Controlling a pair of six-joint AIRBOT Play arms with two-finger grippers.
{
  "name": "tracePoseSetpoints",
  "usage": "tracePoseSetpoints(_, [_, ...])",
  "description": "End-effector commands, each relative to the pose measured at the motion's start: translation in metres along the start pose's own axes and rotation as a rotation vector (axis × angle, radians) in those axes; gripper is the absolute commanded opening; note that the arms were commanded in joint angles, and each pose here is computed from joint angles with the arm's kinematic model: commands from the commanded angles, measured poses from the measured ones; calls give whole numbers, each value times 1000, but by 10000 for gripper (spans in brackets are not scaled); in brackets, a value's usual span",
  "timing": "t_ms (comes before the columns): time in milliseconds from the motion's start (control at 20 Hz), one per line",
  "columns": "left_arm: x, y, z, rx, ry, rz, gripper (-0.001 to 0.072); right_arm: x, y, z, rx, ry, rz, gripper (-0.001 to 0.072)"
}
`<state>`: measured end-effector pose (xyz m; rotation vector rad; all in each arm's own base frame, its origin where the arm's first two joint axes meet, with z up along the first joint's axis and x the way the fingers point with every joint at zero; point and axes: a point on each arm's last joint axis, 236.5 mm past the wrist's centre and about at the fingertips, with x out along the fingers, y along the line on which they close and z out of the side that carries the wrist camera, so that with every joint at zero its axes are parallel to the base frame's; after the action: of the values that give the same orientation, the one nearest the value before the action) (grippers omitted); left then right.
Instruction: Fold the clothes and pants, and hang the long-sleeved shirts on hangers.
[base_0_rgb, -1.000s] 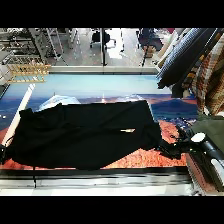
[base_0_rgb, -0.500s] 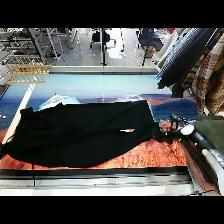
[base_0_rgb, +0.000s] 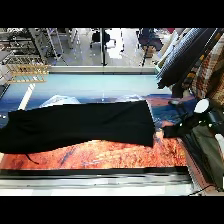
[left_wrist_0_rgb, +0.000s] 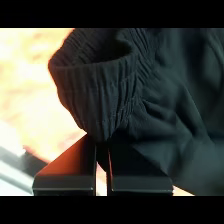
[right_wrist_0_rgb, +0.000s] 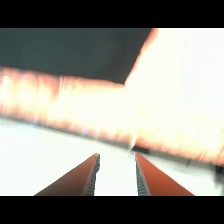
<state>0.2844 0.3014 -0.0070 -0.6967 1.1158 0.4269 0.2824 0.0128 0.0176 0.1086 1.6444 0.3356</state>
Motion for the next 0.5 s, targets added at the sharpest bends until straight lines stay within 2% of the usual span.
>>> tracePoseSetpoints(0, [5, 14, -16, 96, 64, 43, 14, 30, -9, -59, 32, 222, -11, 308])
tracePoseSetpoints(50, [6, 14, -18, 126, 71, 41, 14, 38, -12, -53, 52, 193, -20, 326])
tracePoseSetpoints(100, [7, 14, -20, 153, 77, 38, 14, 47, -14, -41, 75, 134, -20, 411])
tracePoseSetpoints(150, [8, 14, -22, 171, 83, 35, 14, 54, -11, -25, 87, 65, -4, 432])
tracePoseSetpoints(350, [10, 14, -24, 199, 89, 32, 15, 73, -5, 36, 240, -213, 72, 432])
tracePoseSetpoints(450, [10, 15, -23, 198, 86, 33, 15, 87, -7, 43, 299, -248, 93, 423])
